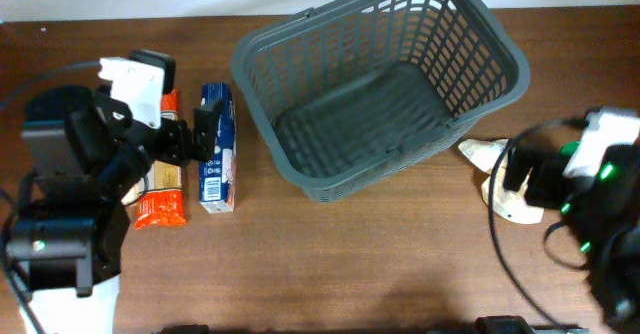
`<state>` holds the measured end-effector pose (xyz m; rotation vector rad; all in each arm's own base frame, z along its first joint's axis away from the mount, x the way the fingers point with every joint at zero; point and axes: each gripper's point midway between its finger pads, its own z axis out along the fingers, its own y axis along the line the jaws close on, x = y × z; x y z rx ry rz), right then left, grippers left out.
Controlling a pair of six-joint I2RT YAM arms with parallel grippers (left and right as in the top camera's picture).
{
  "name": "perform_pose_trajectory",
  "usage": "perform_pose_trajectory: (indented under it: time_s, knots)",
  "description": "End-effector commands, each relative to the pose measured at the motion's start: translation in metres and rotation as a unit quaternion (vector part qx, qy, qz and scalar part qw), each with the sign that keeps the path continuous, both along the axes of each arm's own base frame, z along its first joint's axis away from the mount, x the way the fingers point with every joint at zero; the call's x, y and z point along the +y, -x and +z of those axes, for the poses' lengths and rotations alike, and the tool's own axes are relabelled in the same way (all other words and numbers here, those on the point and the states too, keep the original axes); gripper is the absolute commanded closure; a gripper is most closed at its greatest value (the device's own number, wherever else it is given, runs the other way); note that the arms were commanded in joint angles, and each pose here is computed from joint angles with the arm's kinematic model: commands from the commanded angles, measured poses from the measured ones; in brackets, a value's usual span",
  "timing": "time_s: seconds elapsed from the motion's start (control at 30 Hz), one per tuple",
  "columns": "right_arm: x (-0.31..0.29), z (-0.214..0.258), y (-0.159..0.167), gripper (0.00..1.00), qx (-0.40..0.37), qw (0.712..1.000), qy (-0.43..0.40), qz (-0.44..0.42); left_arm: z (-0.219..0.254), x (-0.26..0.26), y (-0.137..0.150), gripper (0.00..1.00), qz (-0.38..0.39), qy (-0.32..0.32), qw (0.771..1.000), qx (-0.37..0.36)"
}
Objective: Pack container
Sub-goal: 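Reach both grippers to the grey basket's near and far rims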
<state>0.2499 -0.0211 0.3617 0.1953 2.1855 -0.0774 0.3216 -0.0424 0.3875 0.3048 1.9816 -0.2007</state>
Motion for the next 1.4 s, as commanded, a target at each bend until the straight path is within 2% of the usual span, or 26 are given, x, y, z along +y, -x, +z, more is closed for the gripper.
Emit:
perform_pose_trajectory:
  time_s: [0.0, 0.13, 0.33, 0.43, 0.57, 0.6, 0.67, 0.77, 0.8, 0.9, 0.97, 1.0, 1.2, 1.37]
  knots:
    - [0.016, 0.042, -0.004, 0.01, -0.005, 0.999, -0.013, 0.045, 0.033, -0.004, 0.005, 0.01, -0.012, -0.001, 0.999, -0.044]
    - [0.032, 0.07, -0.01, 0.01, -0.018, 0.995, -0.04, 0.085, 0.043, -0.001, 0.004, 0.01, -0.001, 0.003, 0.999, -0.048]
    - [0.033, 0.089, -0.027, 0.02, -0.042, 0.995, -0.036, 0.088, 0.015, 0.003, -0.002, 0.01, 0.014, 0.009, 0.999, 0.039]
    - [0.033, 0.08, -0.041, 0.09, -0.022, 0.995, -0.038, 0.087, 0.009, 0.001, -0.002, 0.01, 0.01, 0.011, 0.998, 0.057]
    - [0.033, 0.055, -0.062, 0.17, 0.022, 0.995, -0.048, 0.08, 0.02, -0.002, -0.006, 0.0, 0.0, 0.016, 0.999, 0.033]
    - [0.033, 0.049, -0.069, 0.17, 0.033, 0.995, -0.053, 0.074, 0.022, -0.002, -0.007, 0.11, 0.0, 0.016, 0.999, 0.028]
    - [0.032, 0.037, -0.082, 0.25, 0.05, 0.995, -0.063, 0.065, 0.019, 0.0, -0.01, 0.39, 0.013, 0.026, 0.999, 0.036]
    - [0.028, 0.023, -0.096, 0.42, 0.071, 0.993, -0.073, 0.051, 0.007, 0.0, -0.009, 0.76, 0.025, 0.025, 0.997, 0.062]
    - [0.024, 0.015, -0.102, 0.55, 0.083, 0.993, -0.076, 0.044, 0.001, -0.001, -0.006, 0.98, 0.034, 0.009, 0.997, 0.074]
    - [0.021, 0.009, -0.11, 0.75, 0.089, 0.992, -0.078, 0.039, 0.005, -0.008, 0.003, 0.98, 0.038, -0.031, 0.996, 0.076]
    - [0.018, 0.009, -0.115, 0.93, 0.084, 0.993, -0.078, 0.037, 0.014, -0.02, 0.01, 0.98, 0.027, -0.045, 0.996, 0.066]
    - [0.018, 0.011, -0.117, 0.96, 0.079, 0.993, -0.081, 0.036, 0.019, -0.029, 0.014, 0.98, 0.016, -0.049, 0.997, 0.061]
    - [0.025, 0.024, -0.132, 0.96, 0.041, 0.993, -0.093, 0.056, 0.027, -0.09, 0.044, 0.98, -0.085, -0.067, 0.993, 0.051]
    - [0.025, 0.024, -0.137, 0.96, 0.036, 0.993, -0.094, 0.055, 0.014, -0.136, 0.071, 0.98, -0.171, -0.084, 0.979, 0.069]
